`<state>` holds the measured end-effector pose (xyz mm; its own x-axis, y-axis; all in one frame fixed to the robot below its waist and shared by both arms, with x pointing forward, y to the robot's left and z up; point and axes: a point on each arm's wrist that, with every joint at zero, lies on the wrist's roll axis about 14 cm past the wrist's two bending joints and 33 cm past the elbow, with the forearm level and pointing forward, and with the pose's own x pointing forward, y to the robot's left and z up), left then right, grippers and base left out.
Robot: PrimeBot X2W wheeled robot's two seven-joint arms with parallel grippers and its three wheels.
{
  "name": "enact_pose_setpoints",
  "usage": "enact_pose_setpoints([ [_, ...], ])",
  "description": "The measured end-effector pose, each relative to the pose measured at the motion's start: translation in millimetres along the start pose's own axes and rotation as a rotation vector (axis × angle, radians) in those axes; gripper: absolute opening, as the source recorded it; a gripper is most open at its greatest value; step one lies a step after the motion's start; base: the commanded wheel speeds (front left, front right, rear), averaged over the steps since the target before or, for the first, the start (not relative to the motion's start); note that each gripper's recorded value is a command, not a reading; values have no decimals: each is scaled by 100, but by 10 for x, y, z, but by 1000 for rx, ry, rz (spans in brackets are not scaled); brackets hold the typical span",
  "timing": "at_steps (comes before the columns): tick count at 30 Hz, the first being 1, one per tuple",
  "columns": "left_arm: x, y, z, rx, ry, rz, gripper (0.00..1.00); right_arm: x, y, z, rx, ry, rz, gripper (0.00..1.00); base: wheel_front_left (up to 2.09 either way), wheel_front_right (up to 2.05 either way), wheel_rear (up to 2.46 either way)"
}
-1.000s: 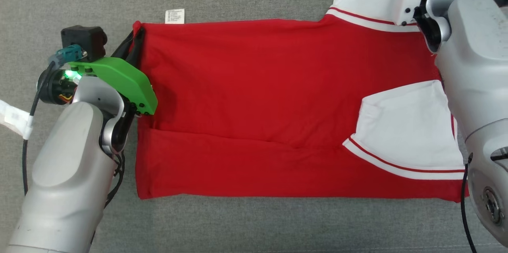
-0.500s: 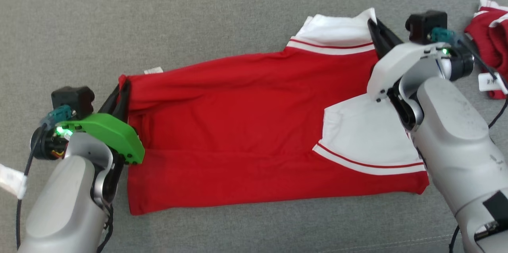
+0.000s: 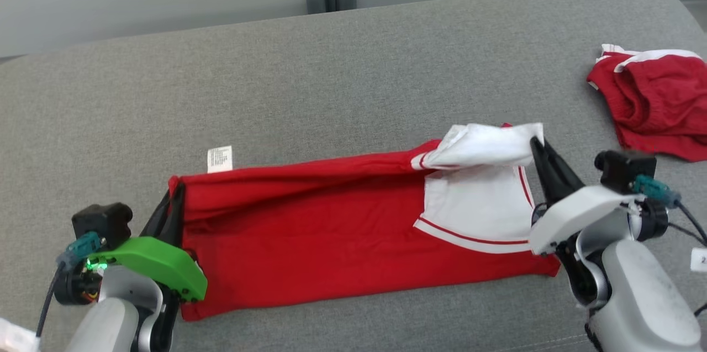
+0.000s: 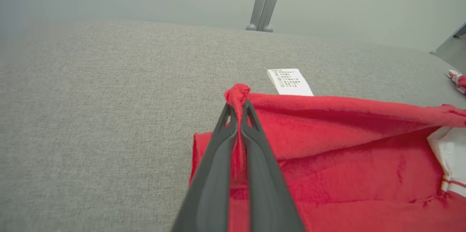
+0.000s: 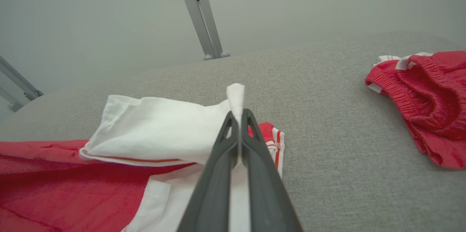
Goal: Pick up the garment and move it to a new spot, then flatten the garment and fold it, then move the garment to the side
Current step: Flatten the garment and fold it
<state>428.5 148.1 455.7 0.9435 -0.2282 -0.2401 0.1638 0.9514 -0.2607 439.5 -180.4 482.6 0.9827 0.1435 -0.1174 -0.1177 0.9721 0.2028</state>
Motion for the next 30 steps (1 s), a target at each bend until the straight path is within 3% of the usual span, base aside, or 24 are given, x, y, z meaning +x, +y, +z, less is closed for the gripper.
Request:
enact_pose_setpoints([
  [4, -113, 31, -221, -44, 47, 28, 0, -251, -16, -209, 54, 49, -51, 0, 0, 0, 0],
  [12, -138, 102, -431, -72, 88, 65, 0, -344, -32, -320, 80, 72, -87, 3, 0, 0, 0],
  [15, -170, 124, -469, -87, 84, 78, 0, -389, -41, -376, 89, 82, -98, 32, 0, 0, 0],
  [16, -181, 133, -461, -91, 74, 83, 0, -402, -44, -392, 92, 85, -101, 47, 0, 0, 0],
  [17, -195, 143, -448, -94, 59, 89, 20, -418, -50, -399, 94, 83, -104, 98, 0, 0, 0],
  [18, -214, 156, -438, -98, 46, 100, 50, -437, -55, -410, 96, 83, -108, 100, 0, 0, 0],
  [19, -232, 157, -434, -102, 38, 107, 96, -453, -59, -419, 99, 82, -112, 100, 0, 0, 0],
  [20, -258, 159, -427, -111, 26, 114, 100, -481, -72, -432, 101, 81, -118, 100, 0, 0, 0],
  [30, -593, 252, -313, -185, -83, 216, 100, -722, -300, -502, 115, 84, -200, 100, 0, 0, 0],
])
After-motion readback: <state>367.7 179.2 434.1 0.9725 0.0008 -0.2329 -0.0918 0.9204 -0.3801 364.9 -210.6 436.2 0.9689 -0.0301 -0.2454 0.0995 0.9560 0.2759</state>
